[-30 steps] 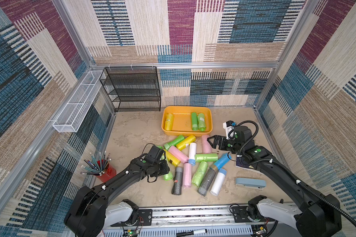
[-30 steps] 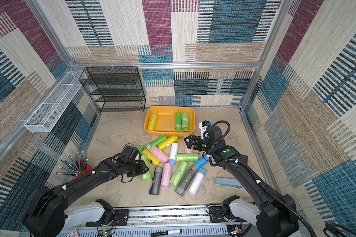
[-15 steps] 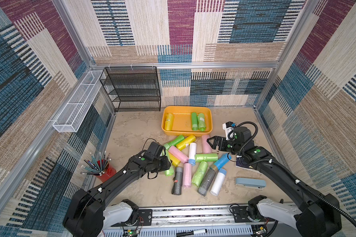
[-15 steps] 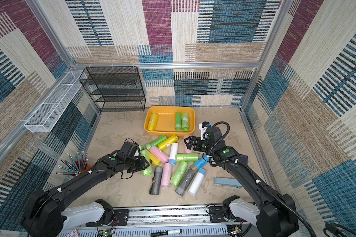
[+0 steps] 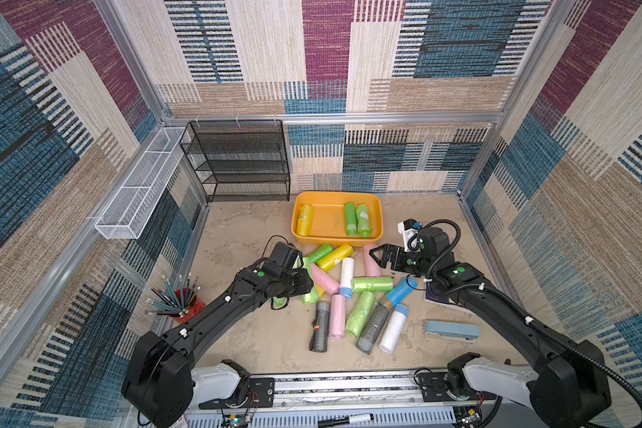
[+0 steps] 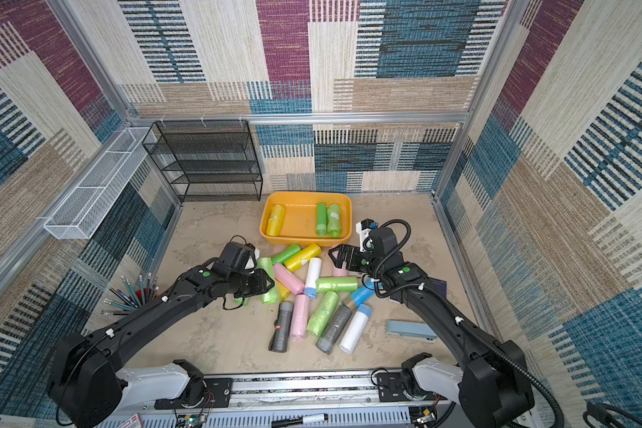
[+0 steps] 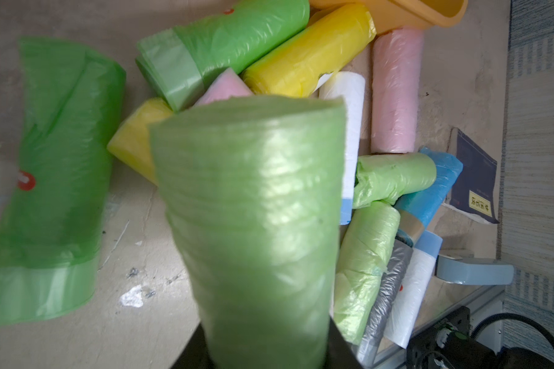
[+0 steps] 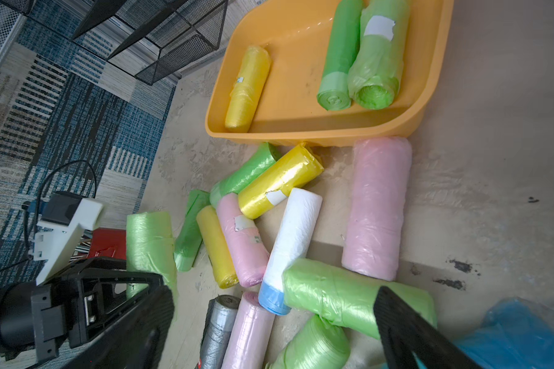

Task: Put the roll of trash bags into the storage box
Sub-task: Pick up the roll of trash bags from the center of the board, then place the roll of trash bags in the storage box.

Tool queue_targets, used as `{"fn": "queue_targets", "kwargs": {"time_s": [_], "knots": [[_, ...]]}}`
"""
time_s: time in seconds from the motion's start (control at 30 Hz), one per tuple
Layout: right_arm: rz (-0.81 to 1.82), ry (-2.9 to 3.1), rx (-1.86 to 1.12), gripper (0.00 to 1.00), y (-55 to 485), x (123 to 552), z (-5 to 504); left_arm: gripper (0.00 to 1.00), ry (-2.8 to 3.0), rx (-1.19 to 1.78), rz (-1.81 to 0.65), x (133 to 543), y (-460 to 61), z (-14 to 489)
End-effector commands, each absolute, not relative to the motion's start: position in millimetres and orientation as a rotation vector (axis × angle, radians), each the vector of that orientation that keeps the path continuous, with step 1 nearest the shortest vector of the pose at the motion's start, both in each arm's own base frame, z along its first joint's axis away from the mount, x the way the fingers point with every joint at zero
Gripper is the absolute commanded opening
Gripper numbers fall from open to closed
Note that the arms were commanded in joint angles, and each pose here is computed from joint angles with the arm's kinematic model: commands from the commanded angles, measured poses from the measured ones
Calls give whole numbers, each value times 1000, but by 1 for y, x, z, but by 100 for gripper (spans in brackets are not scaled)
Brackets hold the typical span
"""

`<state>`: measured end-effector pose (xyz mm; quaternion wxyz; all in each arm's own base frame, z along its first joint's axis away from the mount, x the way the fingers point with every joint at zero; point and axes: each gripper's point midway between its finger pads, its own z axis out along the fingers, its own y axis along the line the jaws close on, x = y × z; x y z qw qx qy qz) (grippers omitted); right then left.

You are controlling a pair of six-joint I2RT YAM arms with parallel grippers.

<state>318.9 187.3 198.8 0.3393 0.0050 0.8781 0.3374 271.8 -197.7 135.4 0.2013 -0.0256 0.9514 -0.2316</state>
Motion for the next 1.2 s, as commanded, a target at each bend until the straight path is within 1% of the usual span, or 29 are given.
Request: {"fn": "queue_targets", "kwargs": {"time_s": [0.0,0.33,0.77,1.03,1.17], "knots": [[922,2250,-1,99,194,325,209,38,2639,-16,-653,280,-204,144],[922,2245,2,99,190,332,206,38,2597,42,-621,310,-217,162],[939,2248,-4,99,183,347,203,38,2476,106,-519,377,-238,199],[971,2245,-21,99,186,347,202,38,2434,163,-463,423,-250,206],[980,2248,-28,99,186,347,201,38,2454,199,-394,447,-252,200]]}}
